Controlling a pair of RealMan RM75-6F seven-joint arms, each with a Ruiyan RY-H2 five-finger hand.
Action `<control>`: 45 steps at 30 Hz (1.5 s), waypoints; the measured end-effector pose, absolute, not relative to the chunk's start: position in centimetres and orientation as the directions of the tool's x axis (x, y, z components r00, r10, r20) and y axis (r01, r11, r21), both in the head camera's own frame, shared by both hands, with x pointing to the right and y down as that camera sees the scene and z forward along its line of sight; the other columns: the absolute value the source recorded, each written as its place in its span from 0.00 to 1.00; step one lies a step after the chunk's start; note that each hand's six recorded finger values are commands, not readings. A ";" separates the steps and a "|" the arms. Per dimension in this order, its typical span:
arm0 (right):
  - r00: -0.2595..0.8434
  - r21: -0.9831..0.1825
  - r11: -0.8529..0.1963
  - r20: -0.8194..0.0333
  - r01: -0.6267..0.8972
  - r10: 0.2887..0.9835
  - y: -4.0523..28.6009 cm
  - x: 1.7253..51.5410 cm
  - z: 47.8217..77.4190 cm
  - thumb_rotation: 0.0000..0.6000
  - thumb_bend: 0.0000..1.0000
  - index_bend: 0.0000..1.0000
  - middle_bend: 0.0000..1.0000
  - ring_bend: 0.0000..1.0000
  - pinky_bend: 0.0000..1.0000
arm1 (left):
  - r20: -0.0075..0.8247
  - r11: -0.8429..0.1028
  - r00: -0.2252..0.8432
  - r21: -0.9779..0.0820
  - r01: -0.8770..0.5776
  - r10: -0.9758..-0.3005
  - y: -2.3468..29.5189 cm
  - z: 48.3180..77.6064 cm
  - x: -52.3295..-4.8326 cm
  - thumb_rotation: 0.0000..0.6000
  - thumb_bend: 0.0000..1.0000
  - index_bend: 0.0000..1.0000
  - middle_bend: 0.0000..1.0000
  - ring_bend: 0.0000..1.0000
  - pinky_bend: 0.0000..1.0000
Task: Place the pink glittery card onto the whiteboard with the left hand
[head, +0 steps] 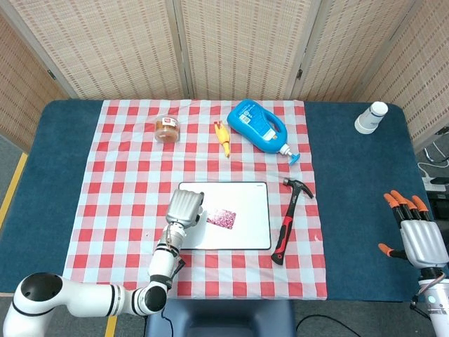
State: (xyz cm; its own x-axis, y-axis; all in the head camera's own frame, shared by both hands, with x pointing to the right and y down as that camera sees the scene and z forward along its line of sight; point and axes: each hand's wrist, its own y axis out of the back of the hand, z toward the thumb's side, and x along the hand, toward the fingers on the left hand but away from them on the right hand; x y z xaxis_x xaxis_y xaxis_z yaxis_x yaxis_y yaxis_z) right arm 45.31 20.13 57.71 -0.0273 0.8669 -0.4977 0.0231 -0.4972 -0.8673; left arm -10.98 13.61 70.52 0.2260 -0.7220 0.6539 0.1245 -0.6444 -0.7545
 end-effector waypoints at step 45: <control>-0.042 -0.860 -0.508 -0.510 0.042 0.859 19.9 45.9 57.7 1.00 0.01 0.00 0.00 0.00 0.00 | 0.666 -0.658 0.265 -0.741 0.135 -0.697 15.1 73.3 -4.4 1.00 0.34 0.49 1.00 1.00 1.00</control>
State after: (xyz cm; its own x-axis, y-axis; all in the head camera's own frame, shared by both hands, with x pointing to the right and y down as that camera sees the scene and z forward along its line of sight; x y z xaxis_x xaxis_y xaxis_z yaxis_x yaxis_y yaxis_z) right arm 45.92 19.86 57.75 -0.0423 0.8593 -0.5098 0.0422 -0.5083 -0.8602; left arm -4.43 15.05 73.27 0.2653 -0.6967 0.6665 0.1352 -0.6575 -0.7412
